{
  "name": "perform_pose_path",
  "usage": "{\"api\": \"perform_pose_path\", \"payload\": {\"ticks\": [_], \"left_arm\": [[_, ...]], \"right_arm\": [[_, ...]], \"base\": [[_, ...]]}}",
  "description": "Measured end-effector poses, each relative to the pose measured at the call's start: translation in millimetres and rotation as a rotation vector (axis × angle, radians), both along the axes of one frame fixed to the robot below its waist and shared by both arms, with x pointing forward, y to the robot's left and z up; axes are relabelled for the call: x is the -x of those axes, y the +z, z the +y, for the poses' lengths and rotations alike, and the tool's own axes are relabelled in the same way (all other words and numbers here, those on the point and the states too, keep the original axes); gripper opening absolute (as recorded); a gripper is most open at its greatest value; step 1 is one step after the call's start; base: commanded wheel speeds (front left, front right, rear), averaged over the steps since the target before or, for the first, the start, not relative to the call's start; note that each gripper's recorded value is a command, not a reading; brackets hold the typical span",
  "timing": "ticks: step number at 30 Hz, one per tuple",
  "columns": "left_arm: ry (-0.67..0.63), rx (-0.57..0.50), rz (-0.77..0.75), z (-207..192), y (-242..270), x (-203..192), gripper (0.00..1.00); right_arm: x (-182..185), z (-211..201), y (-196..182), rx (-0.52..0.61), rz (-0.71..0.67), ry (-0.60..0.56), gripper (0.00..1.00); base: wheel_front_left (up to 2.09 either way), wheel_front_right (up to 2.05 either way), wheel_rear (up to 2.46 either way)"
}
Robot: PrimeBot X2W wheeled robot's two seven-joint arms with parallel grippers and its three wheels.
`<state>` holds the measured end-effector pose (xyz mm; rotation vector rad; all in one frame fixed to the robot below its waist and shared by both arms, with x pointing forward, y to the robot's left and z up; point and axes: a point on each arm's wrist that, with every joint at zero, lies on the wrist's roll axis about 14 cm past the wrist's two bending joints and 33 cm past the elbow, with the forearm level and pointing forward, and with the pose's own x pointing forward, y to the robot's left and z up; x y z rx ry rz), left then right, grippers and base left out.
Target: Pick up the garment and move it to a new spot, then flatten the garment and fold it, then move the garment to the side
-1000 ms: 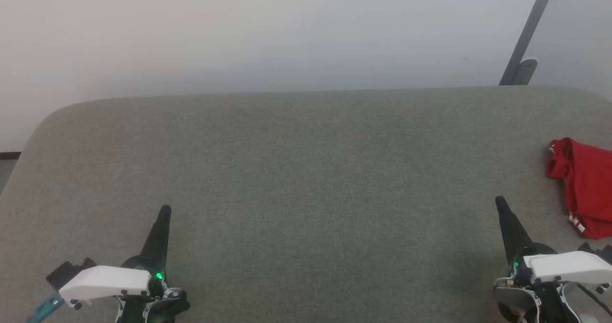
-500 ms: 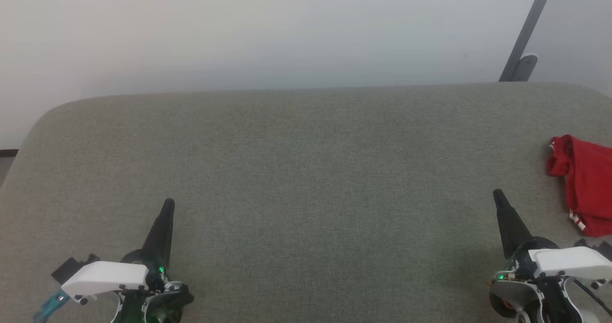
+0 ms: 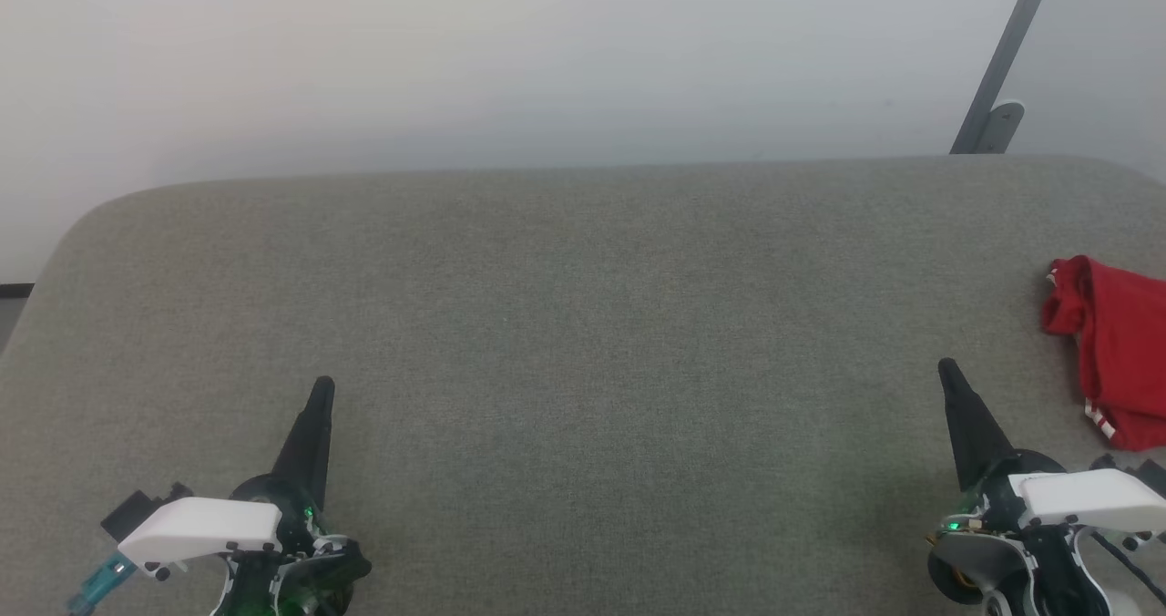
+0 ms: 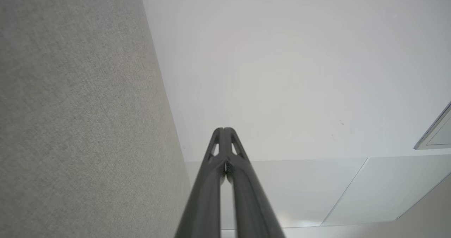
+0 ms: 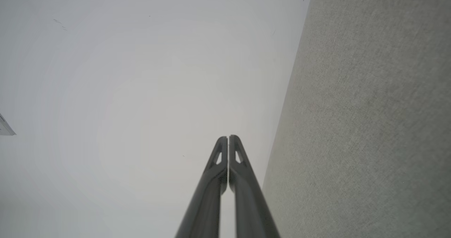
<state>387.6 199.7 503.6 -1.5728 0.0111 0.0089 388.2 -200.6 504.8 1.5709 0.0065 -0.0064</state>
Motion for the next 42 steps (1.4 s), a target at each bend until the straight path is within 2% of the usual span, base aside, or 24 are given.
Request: {"api": "perform_pose_path", "payload": {"ticks": [42], "left_arm": [[0.000,0.000,0.000,0.0,0.1,0.0,0.00]], "right_arm": [[0.0,0.0,0.1,0.000,0.000,0.000,0.00]], "base": [[0.00,0.00,0.00]]}}
